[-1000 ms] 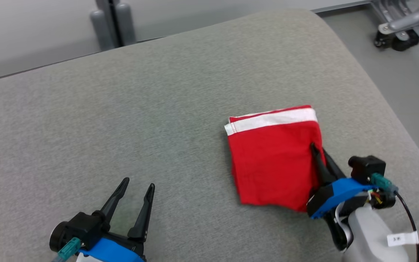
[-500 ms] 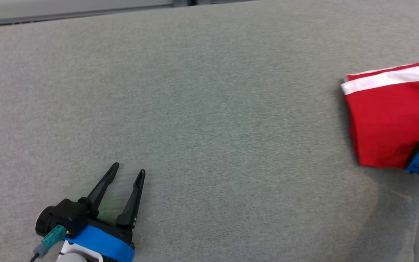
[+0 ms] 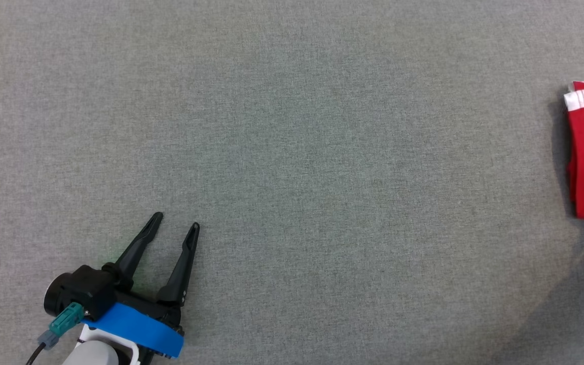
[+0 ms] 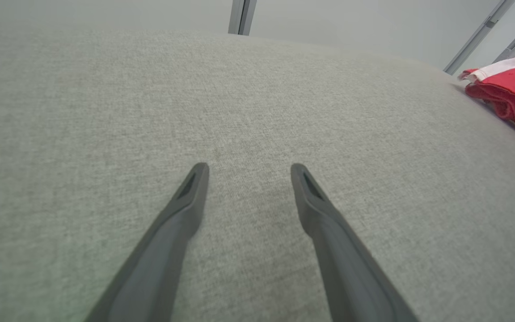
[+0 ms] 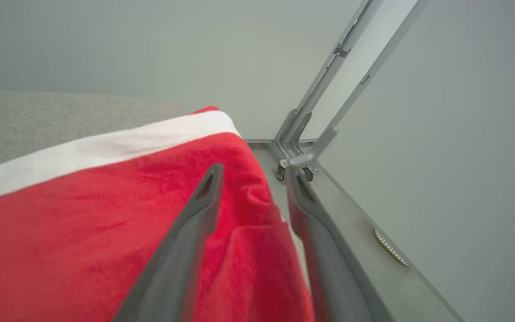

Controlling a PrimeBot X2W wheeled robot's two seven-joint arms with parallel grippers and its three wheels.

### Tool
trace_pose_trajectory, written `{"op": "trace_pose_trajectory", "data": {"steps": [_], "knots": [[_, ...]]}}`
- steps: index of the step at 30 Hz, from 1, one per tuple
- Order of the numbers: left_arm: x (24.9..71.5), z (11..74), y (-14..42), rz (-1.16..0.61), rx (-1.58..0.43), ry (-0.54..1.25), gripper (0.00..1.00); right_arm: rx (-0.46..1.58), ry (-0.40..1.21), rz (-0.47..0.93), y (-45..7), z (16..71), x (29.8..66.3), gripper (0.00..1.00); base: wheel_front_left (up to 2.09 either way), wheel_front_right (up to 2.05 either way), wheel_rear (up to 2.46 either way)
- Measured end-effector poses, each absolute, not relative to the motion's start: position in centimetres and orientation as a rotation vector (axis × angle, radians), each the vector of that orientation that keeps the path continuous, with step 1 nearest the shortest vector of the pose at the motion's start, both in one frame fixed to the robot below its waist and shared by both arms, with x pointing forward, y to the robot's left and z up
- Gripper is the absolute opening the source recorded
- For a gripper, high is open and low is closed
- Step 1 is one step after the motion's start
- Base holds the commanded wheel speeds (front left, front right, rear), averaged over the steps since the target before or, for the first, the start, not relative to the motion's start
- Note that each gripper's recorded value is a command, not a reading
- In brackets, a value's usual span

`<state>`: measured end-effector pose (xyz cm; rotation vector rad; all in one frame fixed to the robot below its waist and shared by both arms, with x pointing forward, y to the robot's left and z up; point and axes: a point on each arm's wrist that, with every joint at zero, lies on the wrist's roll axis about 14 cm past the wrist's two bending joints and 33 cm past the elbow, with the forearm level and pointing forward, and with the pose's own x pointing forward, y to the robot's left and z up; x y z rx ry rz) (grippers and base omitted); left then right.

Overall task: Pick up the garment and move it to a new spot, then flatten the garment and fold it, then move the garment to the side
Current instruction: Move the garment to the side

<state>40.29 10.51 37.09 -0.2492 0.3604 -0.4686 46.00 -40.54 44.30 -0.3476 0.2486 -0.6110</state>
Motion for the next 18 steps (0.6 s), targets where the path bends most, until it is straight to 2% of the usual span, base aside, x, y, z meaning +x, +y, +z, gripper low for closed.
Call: {"op": "trace_pose_trajectory", "data": {"steps": [4, 6, 12, 18], "knots": [[40.4, 37.3, 10.7, -0.46, -0.25, 0.355, 1.0, -0.344, 0.204, -0.622, -40.7, 45.5, 46.4, 1.0, 0.0, 0.0, 0.0], [40.4, 37.7, 10.7, -0.448, -0.255, 0.342, 1.0, -0.314, 0.165, -0.578, -39.4, 46.3, 47.7, 1.0, 0.0, 0.0, 0.0], [41.0, 39.5, 12.0, -0.381, -0.243, 0.281, 1.0, -0.19, -0.052, -0.325, -31.2, 51.1, 52.6, 1.0, 0.0, 0.0, 0.0], [40.5, 41.8, 13.6, -0.294, -0.235, 0.21, 1.0, -0.046, -0.084, -0.108, -23.7, 50.9, 50.9, 1.0, 0.0, 0.0, 0.0]]}}
